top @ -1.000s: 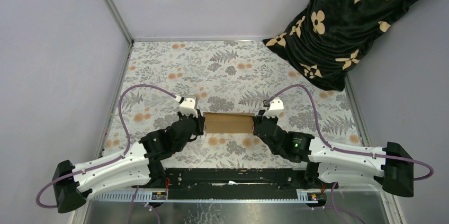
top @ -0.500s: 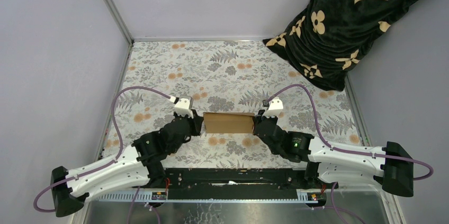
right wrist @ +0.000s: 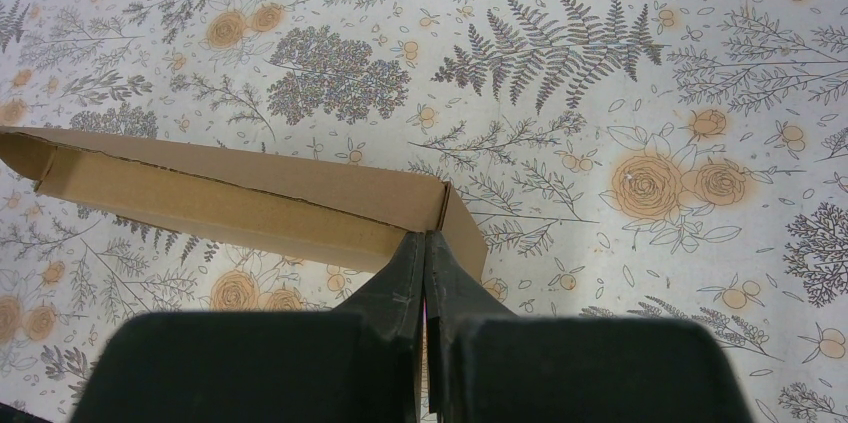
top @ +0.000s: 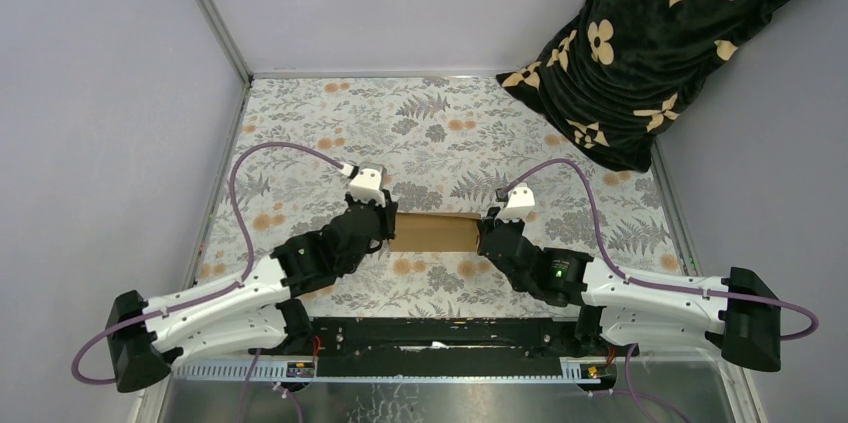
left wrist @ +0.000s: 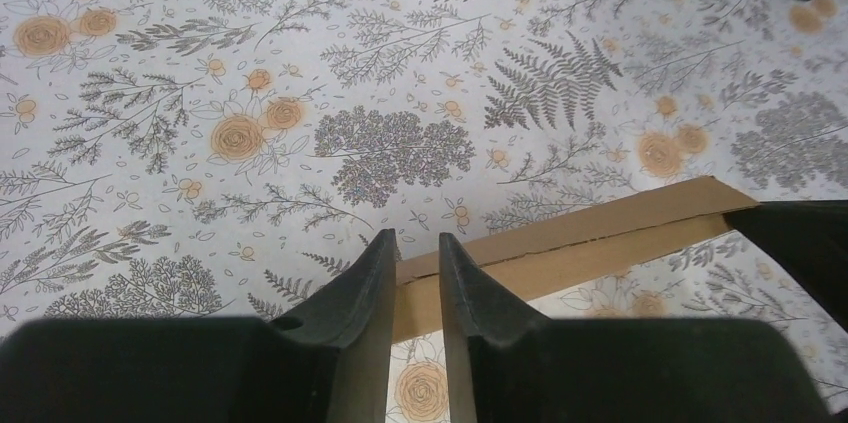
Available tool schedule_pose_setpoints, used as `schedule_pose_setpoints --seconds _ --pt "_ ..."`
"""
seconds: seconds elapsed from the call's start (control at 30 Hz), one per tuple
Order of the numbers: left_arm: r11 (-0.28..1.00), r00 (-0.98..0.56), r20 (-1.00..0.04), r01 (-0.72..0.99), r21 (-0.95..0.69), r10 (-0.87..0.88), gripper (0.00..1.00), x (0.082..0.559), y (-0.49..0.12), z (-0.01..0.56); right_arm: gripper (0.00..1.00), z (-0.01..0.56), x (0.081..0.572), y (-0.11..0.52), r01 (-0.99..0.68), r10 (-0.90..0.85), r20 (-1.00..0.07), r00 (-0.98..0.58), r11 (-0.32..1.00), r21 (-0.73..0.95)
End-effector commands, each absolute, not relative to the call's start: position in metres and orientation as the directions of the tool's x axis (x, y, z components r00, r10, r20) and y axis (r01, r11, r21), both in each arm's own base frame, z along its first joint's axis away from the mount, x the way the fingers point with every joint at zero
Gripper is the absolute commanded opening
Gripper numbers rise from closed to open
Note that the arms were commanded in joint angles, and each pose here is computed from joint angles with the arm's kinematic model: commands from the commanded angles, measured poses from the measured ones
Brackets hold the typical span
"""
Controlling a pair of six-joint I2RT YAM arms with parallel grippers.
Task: Fold the paper box
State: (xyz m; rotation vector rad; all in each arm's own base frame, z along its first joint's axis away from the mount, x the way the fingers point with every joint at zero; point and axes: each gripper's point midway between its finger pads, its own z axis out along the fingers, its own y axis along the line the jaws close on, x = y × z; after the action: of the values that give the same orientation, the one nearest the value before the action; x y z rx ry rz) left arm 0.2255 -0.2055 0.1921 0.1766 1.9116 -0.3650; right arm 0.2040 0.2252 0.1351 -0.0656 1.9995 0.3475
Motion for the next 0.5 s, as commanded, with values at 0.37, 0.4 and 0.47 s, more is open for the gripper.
schedule_pose_setpoints --seconds 0.37,0.4,0.47 --pt "0.946 -0.318 -0.944 0.268 -0.184 -0.094 0.27 0.258 -0.212 0.201 0.0 0.081 0.178 0.204 -0.256 -0.1 -0.819 -0.565 0.965 0.059" --pt "0.944 -0.324 -0.941 0.274 -0.186 -0.092 0.26 0.257 -0.213 0.198 0.0 0.081 0.178 0.204 -0.257 -0.099 -0.819 -0.566 0.965 0.06" --pt "0.938 -0.344 -0.935 0.285 -0.198 -0.093 0.25 0.254 -0.216 0.192 0.0 0.08 0.178 0.203 -0.254 -0.1 -0.817 -0.567 0.965 0.058"
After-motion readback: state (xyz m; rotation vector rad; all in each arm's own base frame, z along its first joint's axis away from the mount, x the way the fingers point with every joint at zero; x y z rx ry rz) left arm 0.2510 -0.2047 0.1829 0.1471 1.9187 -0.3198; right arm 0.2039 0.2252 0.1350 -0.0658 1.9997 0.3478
